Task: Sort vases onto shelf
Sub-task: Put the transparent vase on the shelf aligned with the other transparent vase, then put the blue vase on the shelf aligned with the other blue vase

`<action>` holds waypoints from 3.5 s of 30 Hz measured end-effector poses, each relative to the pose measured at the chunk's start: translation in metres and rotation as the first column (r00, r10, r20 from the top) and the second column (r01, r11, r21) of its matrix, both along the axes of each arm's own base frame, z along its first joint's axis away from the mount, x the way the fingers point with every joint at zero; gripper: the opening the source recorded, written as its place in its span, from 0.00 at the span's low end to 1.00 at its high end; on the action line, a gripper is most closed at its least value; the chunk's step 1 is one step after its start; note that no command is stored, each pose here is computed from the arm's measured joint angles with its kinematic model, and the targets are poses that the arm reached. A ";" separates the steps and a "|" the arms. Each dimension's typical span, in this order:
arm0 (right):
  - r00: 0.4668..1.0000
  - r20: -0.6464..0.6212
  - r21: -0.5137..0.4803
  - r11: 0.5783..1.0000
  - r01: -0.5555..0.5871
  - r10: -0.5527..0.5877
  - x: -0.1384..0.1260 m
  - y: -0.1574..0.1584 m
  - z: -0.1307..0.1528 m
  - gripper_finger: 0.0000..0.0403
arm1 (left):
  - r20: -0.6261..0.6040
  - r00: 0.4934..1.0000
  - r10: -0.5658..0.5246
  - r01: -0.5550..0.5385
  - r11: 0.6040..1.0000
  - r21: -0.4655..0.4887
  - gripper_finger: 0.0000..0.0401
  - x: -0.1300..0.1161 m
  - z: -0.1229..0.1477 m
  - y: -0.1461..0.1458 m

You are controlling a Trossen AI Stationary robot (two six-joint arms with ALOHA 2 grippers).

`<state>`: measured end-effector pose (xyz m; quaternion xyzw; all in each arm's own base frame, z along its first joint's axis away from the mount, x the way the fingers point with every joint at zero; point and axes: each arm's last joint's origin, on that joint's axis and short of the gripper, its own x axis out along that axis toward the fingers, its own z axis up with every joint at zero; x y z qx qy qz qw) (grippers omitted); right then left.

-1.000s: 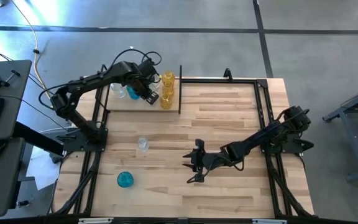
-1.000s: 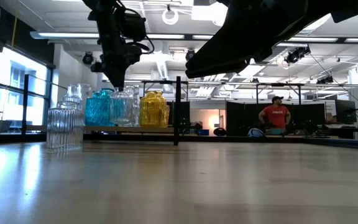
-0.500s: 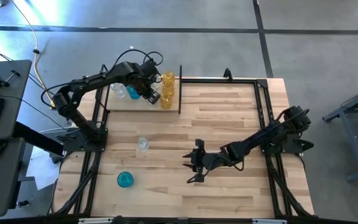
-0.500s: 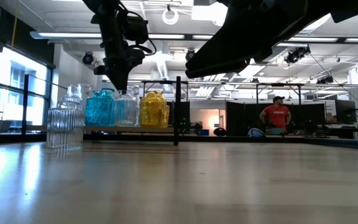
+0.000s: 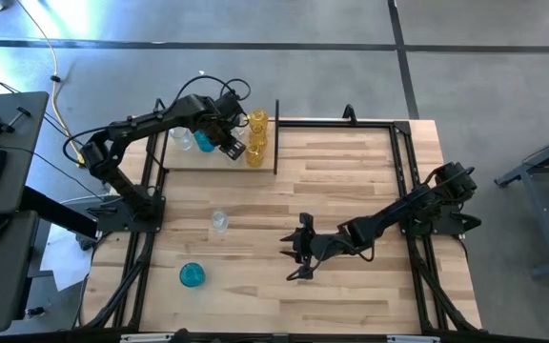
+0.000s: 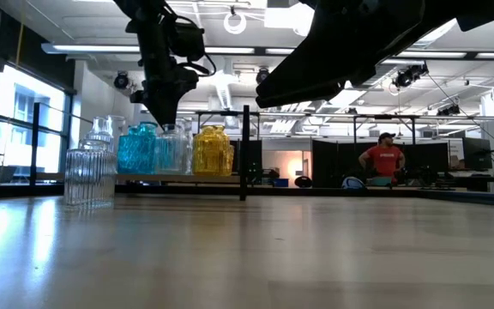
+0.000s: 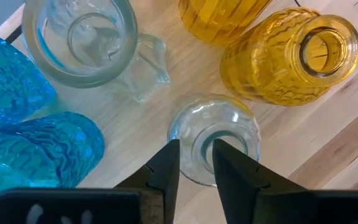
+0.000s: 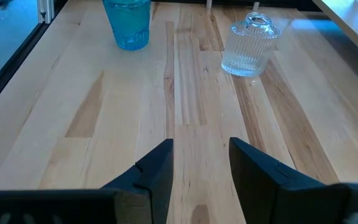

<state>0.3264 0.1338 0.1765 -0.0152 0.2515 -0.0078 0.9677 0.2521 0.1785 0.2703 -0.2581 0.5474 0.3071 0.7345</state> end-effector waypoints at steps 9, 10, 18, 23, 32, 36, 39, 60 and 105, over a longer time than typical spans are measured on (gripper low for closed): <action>1.000 0.000 0.000 1.000 0.000 0.000 0.000 0.000 0.000 0.34 | 0.031 1.000 -0.004 0.002 0.999 0.053 0.26 0.003 0.017 0.003; 1.000 0.000 0.000 1.000 0.000 0.000 0.000 0.000 0.000 0.34 | 0.035 0.999 -0.008 0.006 0.998 0.060 0.27 0.003 0.020 0.003; 1.000 0.000 0.000 1.000 0.000 0.000 0.000 0.000 0.000 0.34 | 0.022 0.999 -0.026 0.025 0.998 0.059 0.26 -0.004 0.036 -0.003; 1.000 0.000 0.000 1.000 0.000 0.000 0.000 0.000 0.000 0.34 | -0.047 0.980 -0.194 0.195 0.980 0.033 0.21 -0.007 0.042 -0.028; 1.000 -0.001 -0.006 1.000 -0.003 0.003 0.000 0.000 0.000 0.34 | -0.003 0.934 -0.357 0.357 0.933 0.051 0.02 0.019 0.022 -0.082; 1.000 0.000 0.001 1.000 -0.004 0.004 -0.001 0.001 0.000 0.34 | 0.020 0.944 -0.328 0.326 0.942 0.085 0.01 0.024 0.001 -0.085; 1.000 0.001 -0.008 1.000 -0.006 0.006 -0.001 0.002 0.000 0.34 | -0.006 0.954 -0.300 0.299 0.947 0.121 0.00 0.023 -0.010 -0.084; 1.000 0.001 -0.010 1.000 -0.005 0.005 -0.001 0.002 0.000 0.34 | -0.071 0.975 -0.212 0.223 0.941 0.255 0.00 0.019 -0.028 -0.074; 1.000 0.019 -0.005 1.000 -0.006 0.006 0.000 0.003 0.002 0.34 | 0.162 0.698 -0.698 0.713 0.699 -0.061 0.05 -0.043 0.012 -0.311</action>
